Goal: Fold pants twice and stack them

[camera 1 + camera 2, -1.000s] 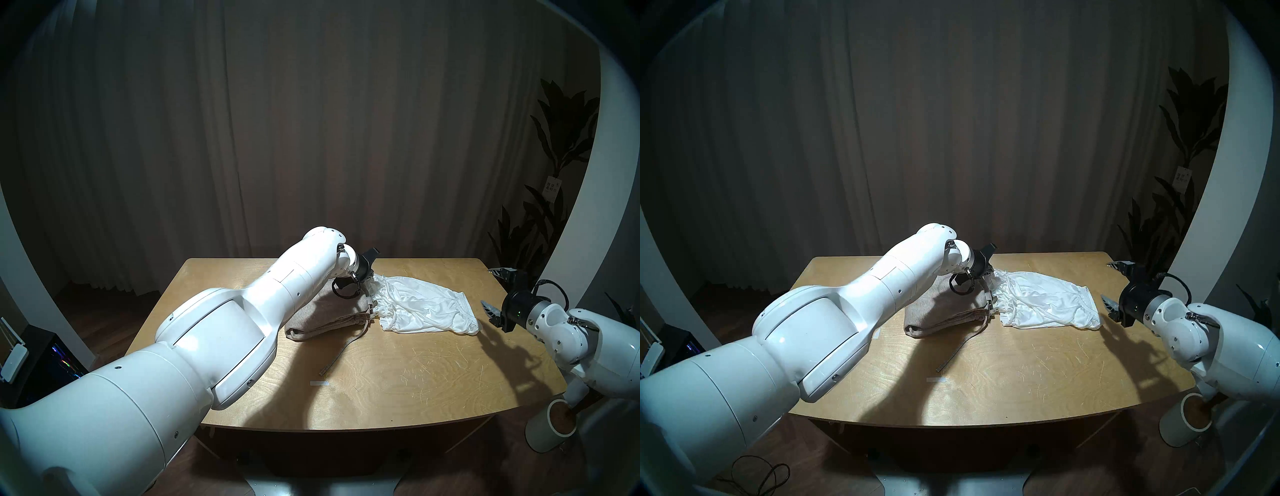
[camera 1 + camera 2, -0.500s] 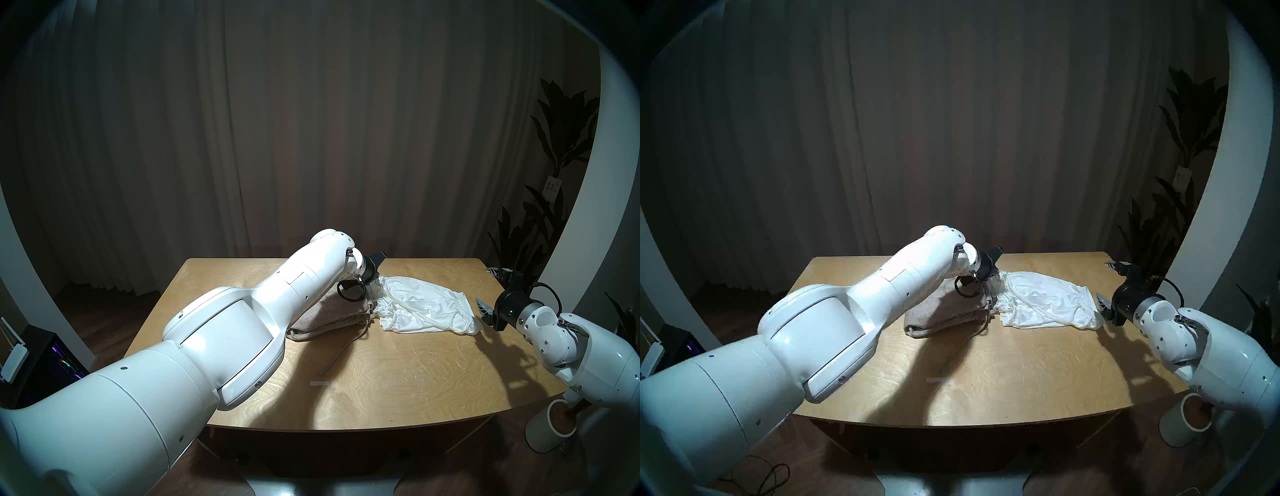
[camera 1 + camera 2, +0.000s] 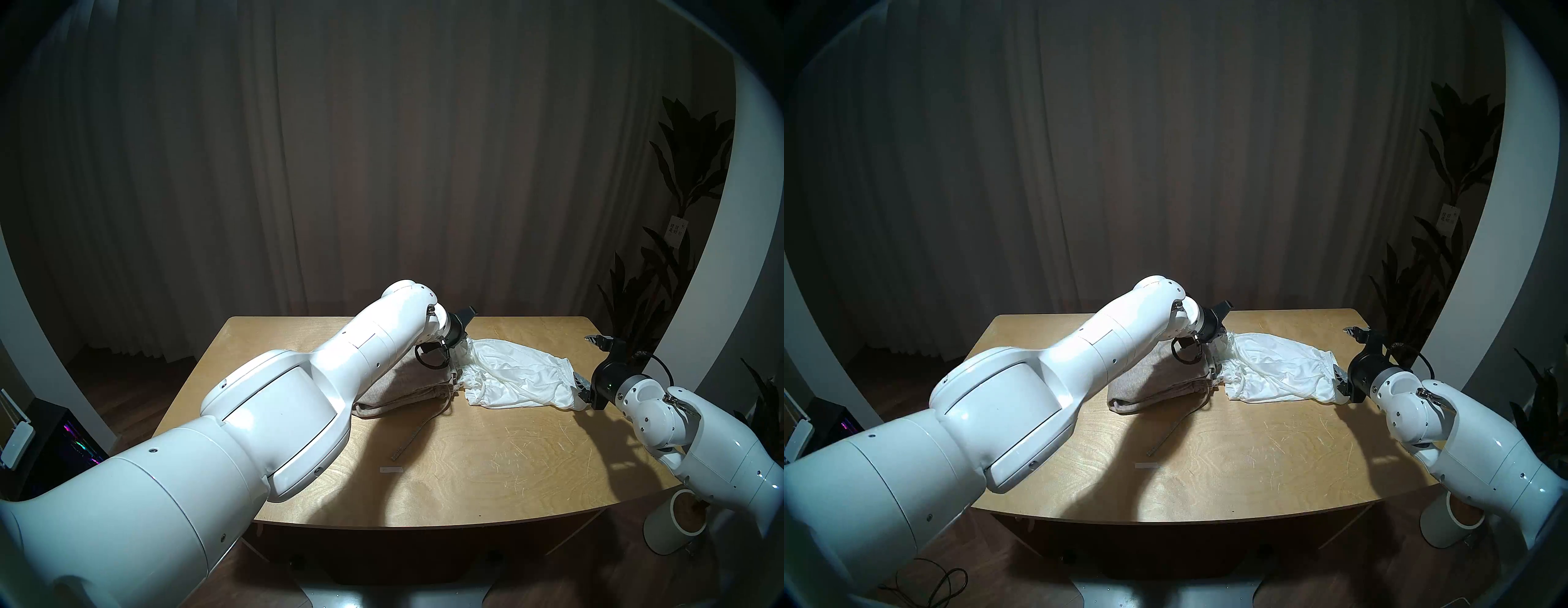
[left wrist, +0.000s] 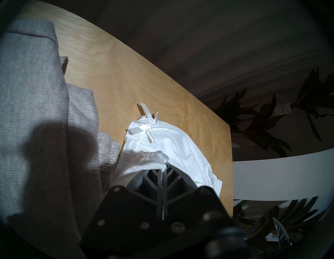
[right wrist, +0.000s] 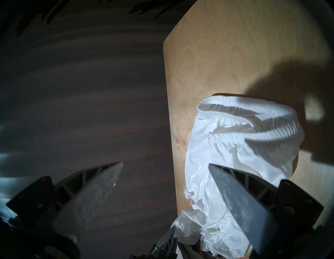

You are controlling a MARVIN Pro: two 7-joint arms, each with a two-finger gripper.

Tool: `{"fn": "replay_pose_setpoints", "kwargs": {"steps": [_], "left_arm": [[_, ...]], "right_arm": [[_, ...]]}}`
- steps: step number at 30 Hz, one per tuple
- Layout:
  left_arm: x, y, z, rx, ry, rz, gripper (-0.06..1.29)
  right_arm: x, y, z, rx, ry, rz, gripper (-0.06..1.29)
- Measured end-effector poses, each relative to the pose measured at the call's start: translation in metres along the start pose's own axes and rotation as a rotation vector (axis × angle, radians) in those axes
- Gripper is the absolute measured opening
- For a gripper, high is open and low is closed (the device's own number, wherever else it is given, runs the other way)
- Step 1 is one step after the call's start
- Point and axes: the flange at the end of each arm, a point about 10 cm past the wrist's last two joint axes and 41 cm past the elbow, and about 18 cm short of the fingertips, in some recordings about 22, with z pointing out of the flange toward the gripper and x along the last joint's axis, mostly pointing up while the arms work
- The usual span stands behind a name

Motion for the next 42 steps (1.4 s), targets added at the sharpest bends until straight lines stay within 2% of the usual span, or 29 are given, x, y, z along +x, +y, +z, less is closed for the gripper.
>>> {"fn": "replay_pose_setpoints", "kwargs": {"steps": [1,2,5,9,11,12,13,14,15,16,23,29,32,36,42], "left_arm": [[0.0,0.0,0.0,0.0,0.001,0.001,0.02],[0.001,0.0,0.0,-0.001,0.003,0.002,0.14],[0.002,-0.001,0.0,-0.001,0.007,0.005,0.27],[0.005,-0.002,-0.001,-0.001,0.017,0.005,0.23],[0.006,-0.002,-0.001,-0.002,0.024,0.004,0.26],[0.008,-0.002,-0.002,-0.003,0.029,0.003,0.31],[0.009,-0.002,-0.002,-0.004,0.033,0.002,0.5],[0.011,-0.003,-0.003,-0.005,0.039,-0.001,1.02],[0.013,-0.003,-0.003,-0.006,0.046,-0.004,1.21],[0.014,-0.004,-0.004,-0.007,0.05,-0.006,1.24],[0.024,-0.007,-0.007,-0.024,0.085,-0.02,1.24],[0.035,0.011,-0.016,-0.136,0.118,0.009,1.24],[0.04,0.02,-0.023,-0.193,0.132,0.034,1.24],[0.052,0.02,-0.034,-0.231,0.156,0.052,1.24],[0.066,0.02,-0.046,-0.266,0.185,0.068,1.24]], "right_arm": [[0.0,0.0,0.002,0.002,0.005,0.0,1.23],[-0.001,-0.001,0.005,0.005,0.01,0.001,1.23],[-0.001,-0.002,0.01,0.009,0.021,0.001,1.23],[-0.004,0.0,0.018,0.009,0.033,0.0,1.23],[-0.007,0.002,0.022,0.007,0.036,-0.002,1.23],[-0.009,0.004,0.025,0.005,0.038,-0.002,1.23],[-0.01,0.005,0.027,0.004,0.04,-0.003,1.23],[-0.012,0.007,0.029,0.002,0.042,-0.003,1.24],[-0.013,0.008,0.032,0.001,0.044,-0.004,1.23],[-0.014,0.009,0.034,0.0,0.046,-0.005,1.24],[-0.022,0.013,0.051,0.006,0.063,-0.019,1.23],[-0.027,0.008,0.06,0.035,0.057,-0.049,1.23],[-0.031,-0.007,0.056,0.082,0.032,-0.058,1.23],[-0.031,-0.033,0.043,0.155,0.01,-0.084,1.24],[-0.026,-0.046,0.032,0.186,0.002,-0.109,1.23]]}}
